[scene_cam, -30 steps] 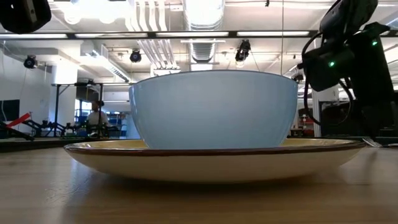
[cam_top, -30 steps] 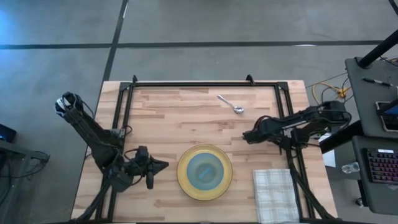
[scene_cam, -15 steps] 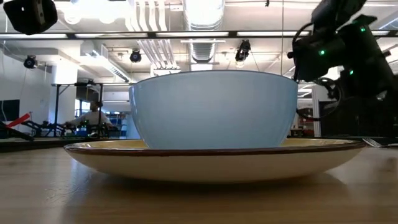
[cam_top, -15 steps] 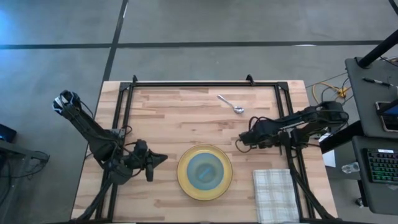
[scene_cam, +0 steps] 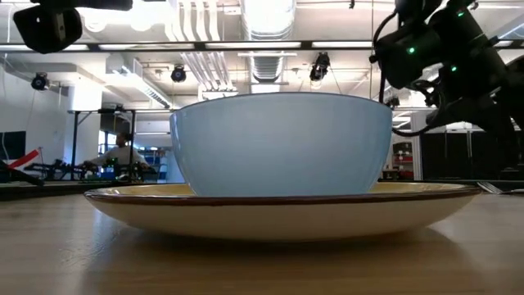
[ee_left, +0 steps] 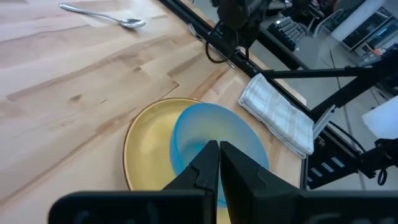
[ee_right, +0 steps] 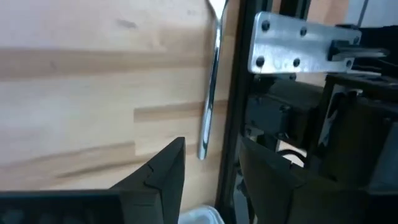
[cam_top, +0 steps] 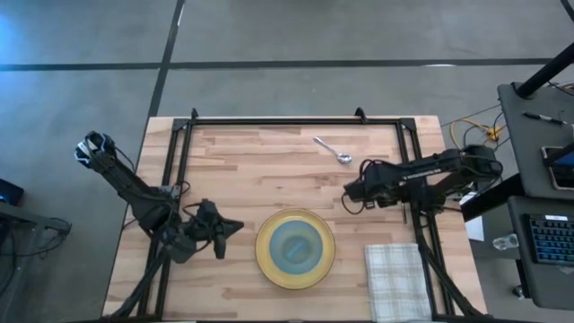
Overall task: Set table place
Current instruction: Move the silver fork to the right side of the yellow plate on the table
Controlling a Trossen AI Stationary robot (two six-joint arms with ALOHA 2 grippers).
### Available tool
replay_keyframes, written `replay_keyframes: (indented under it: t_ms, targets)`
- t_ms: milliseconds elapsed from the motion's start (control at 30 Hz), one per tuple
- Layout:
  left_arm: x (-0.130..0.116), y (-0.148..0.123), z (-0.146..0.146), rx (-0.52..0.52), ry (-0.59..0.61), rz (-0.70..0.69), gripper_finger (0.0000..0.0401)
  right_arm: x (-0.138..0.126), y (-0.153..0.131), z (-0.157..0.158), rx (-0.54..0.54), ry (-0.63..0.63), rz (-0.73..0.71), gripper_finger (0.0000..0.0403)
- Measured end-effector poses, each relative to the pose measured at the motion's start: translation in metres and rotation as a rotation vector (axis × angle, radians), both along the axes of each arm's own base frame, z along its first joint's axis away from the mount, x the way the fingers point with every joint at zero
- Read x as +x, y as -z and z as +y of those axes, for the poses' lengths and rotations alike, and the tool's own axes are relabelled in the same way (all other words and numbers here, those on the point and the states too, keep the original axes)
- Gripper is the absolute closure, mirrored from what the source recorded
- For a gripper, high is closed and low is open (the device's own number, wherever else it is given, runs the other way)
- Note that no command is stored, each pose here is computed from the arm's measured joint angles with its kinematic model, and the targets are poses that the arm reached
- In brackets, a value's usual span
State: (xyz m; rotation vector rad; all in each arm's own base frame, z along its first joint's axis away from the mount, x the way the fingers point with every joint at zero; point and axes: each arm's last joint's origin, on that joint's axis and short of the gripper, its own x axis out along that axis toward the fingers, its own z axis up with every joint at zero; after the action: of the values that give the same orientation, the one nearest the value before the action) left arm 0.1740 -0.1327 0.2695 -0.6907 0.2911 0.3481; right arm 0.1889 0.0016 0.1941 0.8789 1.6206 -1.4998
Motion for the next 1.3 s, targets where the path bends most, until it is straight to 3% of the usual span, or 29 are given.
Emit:
replay_keyframes:
  t_ms: [167,267,533,967,1300]
  targets:
    - [0.003,0.000,0.004,-0.012,-0.001,0.011,0.0401,-0.004,0.005,-0.017,0.059,-0.019,0.010,0.0275]
    - [0.004,0.001,0.004,-0.016,0.007,0.019,0.0401,0.002,0.008,-0.027,0.092,-0.032,-0.072,0.0293]
    - [0.005,0.001,0.004,-0.025,0.025,0.030,0.0401,0.017,0.006,-0.056,0.096,-0.072,-0.275,0.0387]
    - [0.011,0.003,0.015,-0.033,0.000,0.065,0.0401,-0.001,-0.032,-0.109,0.108,-0.087,-0.179,0.0394]
    - [0.018,0.004,0.026,-0.059,-0.019,0.087,0.0401,-0.025,-0.008,-0.137,0.246,-0.003,-0.067,0.0394]
